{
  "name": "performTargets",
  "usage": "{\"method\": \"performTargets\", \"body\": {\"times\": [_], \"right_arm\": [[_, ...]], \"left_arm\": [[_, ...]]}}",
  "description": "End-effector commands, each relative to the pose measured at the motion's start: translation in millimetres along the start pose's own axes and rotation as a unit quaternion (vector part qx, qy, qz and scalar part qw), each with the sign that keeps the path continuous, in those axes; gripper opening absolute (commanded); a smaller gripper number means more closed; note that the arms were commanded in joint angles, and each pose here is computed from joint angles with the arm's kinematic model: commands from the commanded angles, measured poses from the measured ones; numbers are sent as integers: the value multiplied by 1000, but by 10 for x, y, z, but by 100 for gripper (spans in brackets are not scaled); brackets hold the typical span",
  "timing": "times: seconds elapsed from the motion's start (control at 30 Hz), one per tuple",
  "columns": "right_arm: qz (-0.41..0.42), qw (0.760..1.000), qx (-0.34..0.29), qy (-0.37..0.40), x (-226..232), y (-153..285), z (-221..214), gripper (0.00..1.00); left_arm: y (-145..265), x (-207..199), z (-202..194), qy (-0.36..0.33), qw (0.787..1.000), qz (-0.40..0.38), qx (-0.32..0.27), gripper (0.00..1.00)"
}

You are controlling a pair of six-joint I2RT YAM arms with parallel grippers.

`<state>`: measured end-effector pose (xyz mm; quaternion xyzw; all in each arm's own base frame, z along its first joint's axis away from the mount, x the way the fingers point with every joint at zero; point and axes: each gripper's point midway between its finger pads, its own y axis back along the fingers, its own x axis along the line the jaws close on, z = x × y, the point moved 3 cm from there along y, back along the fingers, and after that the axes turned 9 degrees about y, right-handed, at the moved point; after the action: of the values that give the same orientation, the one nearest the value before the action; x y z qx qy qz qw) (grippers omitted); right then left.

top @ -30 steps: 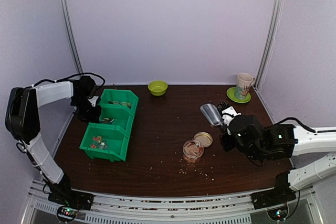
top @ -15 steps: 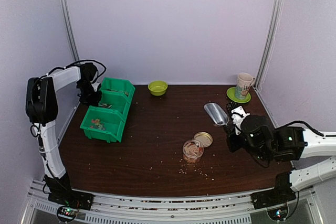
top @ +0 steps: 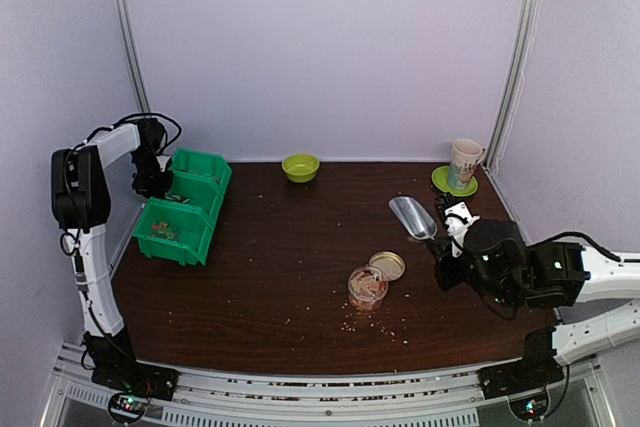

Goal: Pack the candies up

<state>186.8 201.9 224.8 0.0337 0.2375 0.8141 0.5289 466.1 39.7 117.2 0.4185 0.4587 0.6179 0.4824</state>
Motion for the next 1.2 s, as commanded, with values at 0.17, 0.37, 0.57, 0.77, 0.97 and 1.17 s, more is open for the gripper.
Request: {"method": "performTargets", "body": {"times": [0.17, 0.37, 0.57, 0.77, 0.97, 1.17], "right_arm": [[9, 1000, 4, -14, 27, -26, -56, 0], [12, 1000, 7, -16, 33, -23, -69, 0], [10, 1000, 9, -15, 38, -30, -59, 0], [10, 1000, 10, -15, 49, -43, -47, 0], [11, 1000, 11, -16, 59, -47, -38, 0], [10, 1000, 11, -17, 50, -40, -38, 0]], "left_arm": [[-147, 143, 168, -4, 1000, 28, -7, 0], [-273, 199, 202, -2, 999, 48, -1, 0], [-429, 265, 181, 1, 998, 67, 13, 0], [-500, 318, 186, 12, 998, 63, 18, 0], [-528, 339, 186, 22, 998, 55, 21, 8], [-564, 404, 170, 32, 997, 58, 25, 11]]}}
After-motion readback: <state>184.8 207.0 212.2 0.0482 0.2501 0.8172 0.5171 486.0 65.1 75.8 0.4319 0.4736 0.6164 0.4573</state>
